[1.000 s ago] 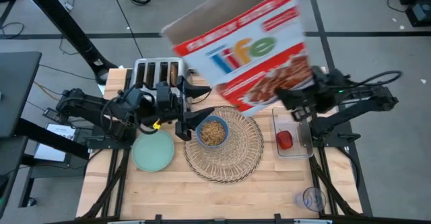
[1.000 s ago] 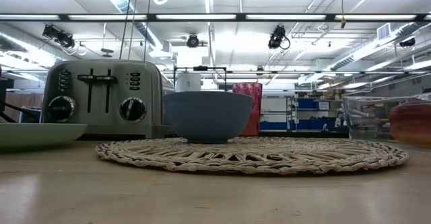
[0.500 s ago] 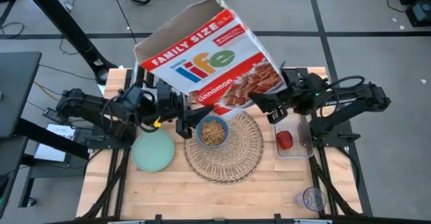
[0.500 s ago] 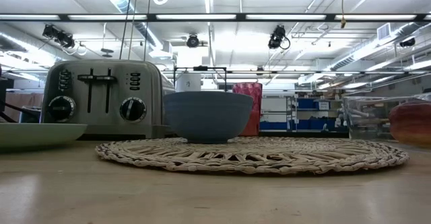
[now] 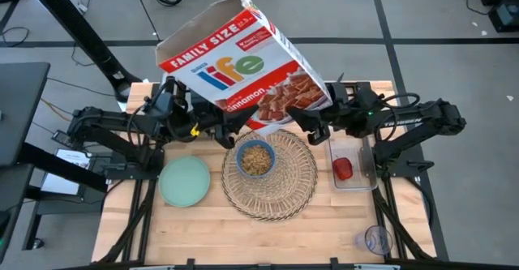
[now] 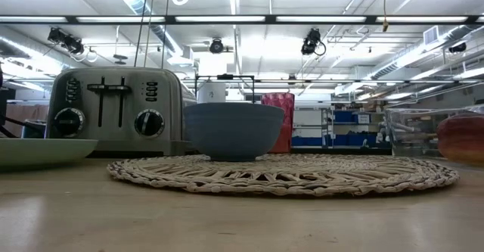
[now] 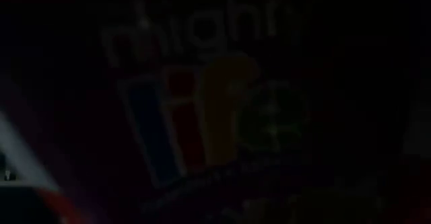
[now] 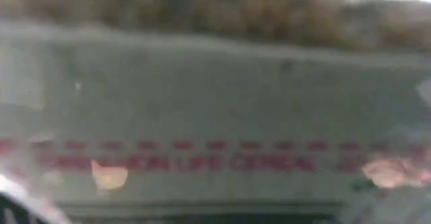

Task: Arrange a breakfast setting
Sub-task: Pour the cereal into the bowl

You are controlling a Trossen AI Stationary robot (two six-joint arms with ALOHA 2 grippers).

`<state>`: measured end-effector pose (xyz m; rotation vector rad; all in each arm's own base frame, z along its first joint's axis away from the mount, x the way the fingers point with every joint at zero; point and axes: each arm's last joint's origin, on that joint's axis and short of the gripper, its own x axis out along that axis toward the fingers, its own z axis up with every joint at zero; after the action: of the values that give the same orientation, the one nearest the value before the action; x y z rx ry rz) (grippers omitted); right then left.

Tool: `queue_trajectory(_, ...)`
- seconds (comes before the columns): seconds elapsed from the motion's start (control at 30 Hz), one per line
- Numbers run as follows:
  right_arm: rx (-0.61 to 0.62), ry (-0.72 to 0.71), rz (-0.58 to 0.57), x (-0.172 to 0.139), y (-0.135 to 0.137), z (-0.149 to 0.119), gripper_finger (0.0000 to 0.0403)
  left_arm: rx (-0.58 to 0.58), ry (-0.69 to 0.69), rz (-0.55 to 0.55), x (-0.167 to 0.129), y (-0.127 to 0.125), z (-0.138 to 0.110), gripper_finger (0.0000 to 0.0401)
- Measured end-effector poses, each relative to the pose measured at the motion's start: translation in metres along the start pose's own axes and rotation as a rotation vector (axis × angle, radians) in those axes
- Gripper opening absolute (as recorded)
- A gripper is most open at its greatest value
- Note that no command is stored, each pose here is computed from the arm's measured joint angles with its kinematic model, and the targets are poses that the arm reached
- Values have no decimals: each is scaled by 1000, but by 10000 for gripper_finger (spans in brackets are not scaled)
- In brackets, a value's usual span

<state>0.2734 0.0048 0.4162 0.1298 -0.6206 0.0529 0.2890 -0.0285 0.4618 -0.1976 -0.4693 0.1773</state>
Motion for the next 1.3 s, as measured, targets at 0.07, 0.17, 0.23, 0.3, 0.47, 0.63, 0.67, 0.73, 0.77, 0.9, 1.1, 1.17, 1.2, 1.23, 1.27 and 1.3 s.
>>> queue_trajectory(0.07,2,1,-17,0,0,0,241,2,1,-3,0,0,0,231)
queue_trajectory(0.17,4,7,-25,0,-1,-1,255,9,4,-5,0,0,0,203)
queue_trajectory(0.23,2,12,-24,0,-1,-1,271,14,5,-5,0,0,0,196)
queue_trajectory(0.3,2,16,-23,0,0,-2,291,13,6,-5,0,0,-1,196)
queue_trajectory(0.47,-22,70,-9,-5,7,5,353,31,7,-19,-2,-1,2,200)
queue_trajectory(0.63,-37,195,2,-22,15,24,396,60,17,-20,-9,1,11,194)
queue_trajectory(0.67,-36,225,4,-27,16,28,395,72,26,-17,-11,2,15,194)
queue_trajectory(0.73,-35,285,-7,-37,18,36,391,83,30,-15,-14,2,18,195)
queue_trajectory(0.77,-37,316,-18,-43,19,40,389,89,31,-12,-15,3,20,195)
queue_trajectory(0.9,-30,421,-48,-68,19,57,391,132,65,-9,-21,5,25,194)
queue_trajectory(1.1,42,486,-72,-100,20,81,396,179,250,-31,-36,4,20,194)
queue_trajectory(1.17,42,494,-82,-108,20,86,396,184,307,-65,-40,-1,15,194)
queue_trajectory(1.2,39,496,-90,-111,20,88,395,177,339,-83,-42,-3,13,194)
queue_trajectory(1.23,35,492,-99,-113,21,90,395,163,364,-95,-45,-6,11,193)
queue_trajectory(1.27,25,489,-110,-116,20,93,395,153,381,-115,-47,-10,9,193)
queue_trajectory(1.3,9,488,-119,-118,20,94,395,139,394,-136,-49,-14,8,193)
